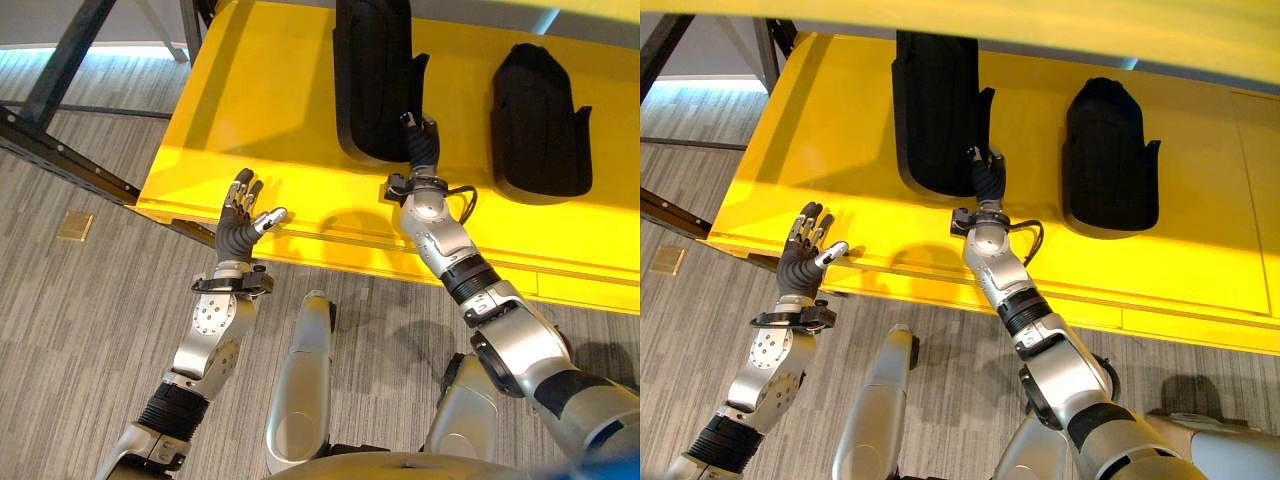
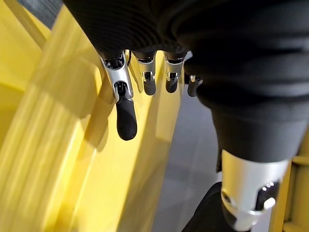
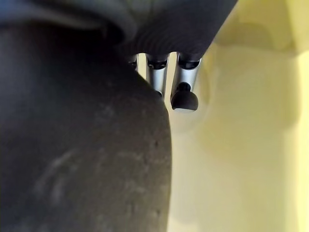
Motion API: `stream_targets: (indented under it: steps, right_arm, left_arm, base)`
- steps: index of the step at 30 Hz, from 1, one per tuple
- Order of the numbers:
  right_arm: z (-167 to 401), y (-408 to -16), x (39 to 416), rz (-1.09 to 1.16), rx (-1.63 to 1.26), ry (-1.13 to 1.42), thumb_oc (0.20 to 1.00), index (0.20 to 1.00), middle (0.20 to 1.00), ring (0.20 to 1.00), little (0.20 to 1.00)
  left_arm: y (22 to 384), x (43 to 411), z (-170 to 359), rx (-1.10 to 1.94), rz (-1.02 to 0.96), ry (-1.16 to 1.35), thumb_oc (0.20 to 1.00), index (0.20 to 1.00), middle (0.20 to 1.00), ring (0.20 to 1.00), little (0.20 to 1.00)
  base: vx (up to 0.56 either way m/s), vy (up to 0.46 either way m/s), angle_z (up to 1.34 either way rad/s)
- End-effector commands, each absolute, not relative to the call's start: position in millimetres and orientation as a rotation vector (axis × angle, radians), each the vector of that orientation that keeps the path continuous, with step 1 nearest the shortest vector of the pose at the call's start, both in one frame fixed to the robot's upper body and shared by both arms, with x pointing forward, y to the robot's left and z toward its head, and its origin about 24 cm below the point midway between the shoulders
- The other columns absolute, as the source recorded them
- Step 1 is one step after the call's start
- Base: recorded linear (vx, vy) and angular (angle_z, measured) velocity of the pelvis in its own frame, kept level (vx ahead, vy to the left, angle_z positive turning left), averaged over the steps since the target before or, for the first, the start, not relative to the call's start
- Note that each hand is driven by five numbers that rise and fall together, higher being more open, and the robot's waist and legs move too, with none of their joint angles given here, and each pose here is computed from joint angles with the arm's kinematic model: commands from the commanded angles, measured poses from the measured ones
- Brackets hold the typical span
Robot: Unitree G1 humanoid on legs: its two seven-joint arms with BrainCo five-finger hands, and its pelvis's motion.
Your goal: Move parts from the plastic box to the shelf.
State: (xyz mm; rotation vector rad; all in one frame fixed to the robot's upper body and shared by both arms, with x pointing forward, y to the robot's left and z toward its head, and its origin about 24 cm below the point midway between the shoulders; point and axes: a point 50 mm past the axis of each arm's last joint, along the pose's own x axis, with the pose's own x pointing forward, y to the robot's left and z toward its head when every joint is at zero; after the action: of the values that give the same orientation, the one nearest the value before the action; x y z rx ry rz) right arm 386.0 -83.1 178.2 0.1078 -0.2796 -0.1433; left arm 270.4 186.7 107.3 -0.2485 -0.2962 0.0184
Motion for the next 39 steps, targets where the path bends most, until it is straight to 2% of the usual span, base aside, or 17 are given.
stream_targets:
  steps: [1,17,30,39]
  right_arm:
    - [199.9,-78.8,383.4,-0.130,0.149,-0.385,0.200,0.200,0.200,0.200,0.200]
    - [204.4,-99.4,403.3,-0.261,0.040,-0.329,0.200,0.200,0.200,0.200,0.200]
    - [163.3,-96.6,407.9,-0.276,-0.033,-0.148,0.200,0.200,0.200,0.200,0.200]
    - [160.5,-99.6,408.1,-0.280,-0.036,-0.141,0.200,0.200,0.200,0.200,0.200]
  left_arm:
    - [176.4,269.0,100.2,-0.277,-0.014,-0.258,1.000,1.000,1.000,1.000,1.000]
    - [169.5,268.3,101.7,-0.295,-0.041,-0.261,1.000,1.000,1.000,1.000,1.000]
    - [165.7,271.9,100.0,-0.291,-0.045,-0.257,1.000,1.000,1.000,1.000,1.000]
    - [162.5,274.4,101.1,-0.291,-0.059,-0.262,1.000,1.000,1.000,1.000,1.000]
  base:
    - [-0.03,0.005,-0.08]
    - [-0.01,0.005,-0.02]
    - [0.00,0.000,0.00]
    - [0.00,0.000,0.00]
